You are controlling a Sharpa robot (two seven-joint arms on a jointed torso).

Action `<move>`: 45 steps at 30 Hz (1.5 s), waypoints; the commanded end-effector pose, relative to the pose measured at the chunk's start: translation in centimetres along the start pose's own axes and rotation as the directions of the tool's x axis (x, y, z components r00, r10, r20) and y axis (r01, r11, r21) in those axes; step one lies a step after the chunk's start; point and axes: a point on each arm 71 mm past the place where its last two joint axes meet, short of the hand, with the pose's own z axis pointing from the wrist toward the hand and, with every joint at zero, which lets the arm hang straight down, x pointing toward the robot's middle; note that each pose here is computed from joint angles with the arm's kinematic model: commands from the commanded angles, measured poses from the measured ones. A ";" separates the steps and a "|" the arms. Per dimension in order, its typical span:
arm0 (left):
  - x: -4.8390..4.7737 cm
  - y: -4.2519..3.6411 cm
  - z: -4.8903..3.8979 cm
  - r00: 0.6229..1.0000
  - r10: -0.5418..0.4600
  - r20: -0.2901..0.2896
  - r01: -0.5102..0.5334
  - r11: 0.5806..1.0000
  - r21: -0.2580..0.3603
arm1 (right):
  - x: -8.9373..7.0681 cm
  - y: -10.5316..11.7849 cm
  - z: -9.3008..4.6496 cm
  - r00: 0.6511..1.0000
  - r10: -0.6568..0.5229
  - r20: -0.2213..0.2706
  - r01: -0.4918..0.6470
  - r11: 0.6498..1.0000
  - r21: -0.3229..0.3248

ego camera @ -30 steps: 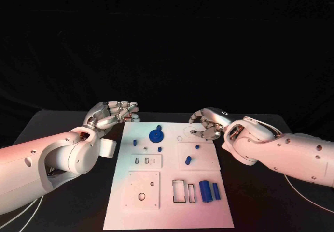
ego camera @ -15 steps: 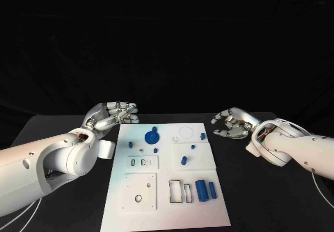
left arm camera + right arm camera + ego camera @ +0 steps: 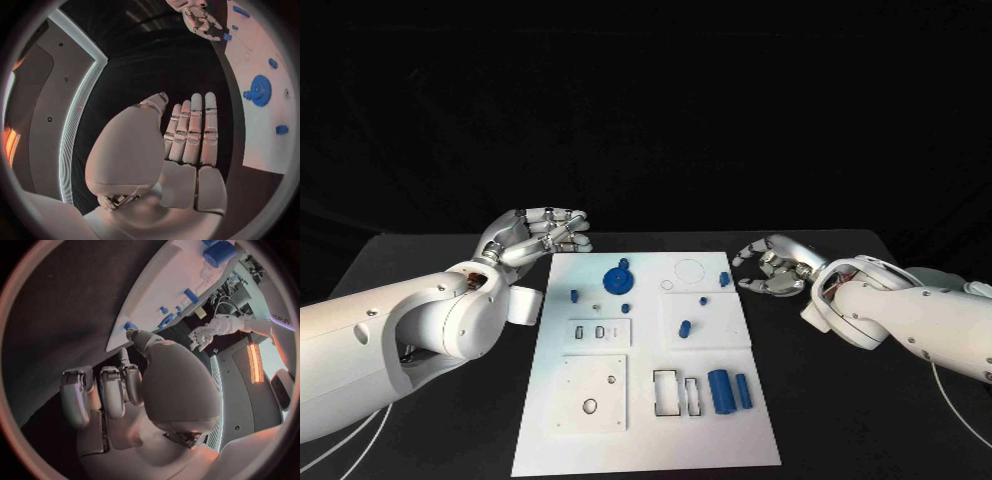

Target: Assemble the parts on the task board

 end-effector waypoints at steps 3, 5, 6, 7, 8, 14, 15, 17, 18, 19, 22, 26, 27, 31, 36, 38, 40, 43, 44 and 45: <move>0.25 -0.07 0.04 1.000 -0.012 -0.018 0.012 1.000 0.008 | 0.9 0.1 0.3 1.000 0.000 -0.023 0.000 1.000 -0.005; 0.23 -0.07 0.04 1.000 -0.012 -0.017 0.012 1.000 0.008 | 1.2 0.2 0.5 1.000 -0.005 -0.027 0.005 1.000 -0.008; 0.22 -0.06 0.04 1.000 -0.011 -0.017 0.012 1.000 0.008 | 1.3 0.2 0.5 1.000 -0.007 -0.029 0.007 1.000 -0.009; 0.22 -0.06 0.04 1.000 -0.011 -0.017 0.012 1.000 0.008 | 1.4 0.3 0.6 0.999 -0.009 -0.031 0.008 1.000 -0.011; 0.23 -0.06 0.04 1.000 -0.012 -0.018 0.012 1.000 0.008 | 1.6 0.4 0.7 0.999 -0.010 -0.032 0.010 1.000 -0.012; 0.34 -0.04 0.06 1.000 -0.014 -0.022 0.014 1.000 0.006 | 1.9 0.6 1.1 0.999 -0.018 -0.030 0.018 1.000 -0.011; 0.35 -0.04 0.06 1.000 -0.014 -0.022 0.014 1.000 0.005 | 1.9 0.7 1.1 0.999 -0.020 -0.029 0.020 1.000 -0.011; 0.36 -0.04 0.07 1.000 -0.014 -0.023 0.014 1.000 0.005 | 2.0 0.7 1.2 0.999 -0.022 -0.028 0.022 1.000 -0.011; 0.37 -0.04 0.07 1.000 -0.014 -0.023 0.014 1.000 0.005 | 2.1 0.8 1.3 0.999 -0.024 -0.026 0.024 1.000 -0.011; 0.38 -0.04 0.07 1.000 -0.015 -0.024 0.015 1.000 0.004 | 2.1 0.9 1.4 0.999 -0.025 -0.025 0.024 1.000 -0.011; 0.39 -0.03 0.07 1.000 -0.015 -0.024 0.015 1.000 0.004 | 2.2 1.0 1.5 0.999 -0.026 -0.023 0.025 1.000 -0.013; 0.36 -0.02 0.07 1.000 -0.015 -0.024 0.015 1.000 0.002 | 2.3 1.2 1.6 0.999 -0.025 -0.023 0.025 1.000 -0.018; 0.35 -0.02 0.07 1.000 -0.014 -0.023 0.014 1.000 0.002 | 2.4 1.2 1.6 0.999 -0.025 -0.023 0.024 1.000 -0.019; 0.31 -0.01 0.06 1.000 -0.014 -0.022 0.014 1.000 0.000 | 2.4 1.4 1.7 0.999 -0.024 -0.023 0.023 0.999 -0.022; 0.29 -0.01 0.05 1.000 -0.014 -0.022 0.013 1.000 -0.001 | 2.4 1.4 1.7 1.000 -0.024 -0.012 0.024 0.999 -0.022; 0.28 0.00 0.05 1.000 -0.013 -0.021 0.013 1.000 -0.002 | 2.3 1.3 1.7 1.000 -0.025 -0.005 0.025 0.999 -0.020; 0.26 0.00 0.04 1.000 -0.013 -0.021 0.013 1.000 -0.002 | 2.2 1.2 1.7 1.000 -0.023 0.001 0.023 1.000 -0.018; 0.24 0.00 0.04 1.000 -0.013 -0.020 0.013 1.000 -0.002 | 2.1 1.2 1.7 1.000 -0.021 0.011 0.022 1.000 -0.016; 0.23 0.00 0.04 1.000 -0.013 -0.020 0.013 1.000 -0.003 | 2.1 1.2 1.7 1.000 -0.021 0.014 0.021 1.000 -0.017; 0.22 0.00 0.04 1.000 -0.013 -0.020 0.013 1.000 -0.003 | 2.1 1.2 1.7 1.000 -0.020 0.019 0.021 1.000 -0.018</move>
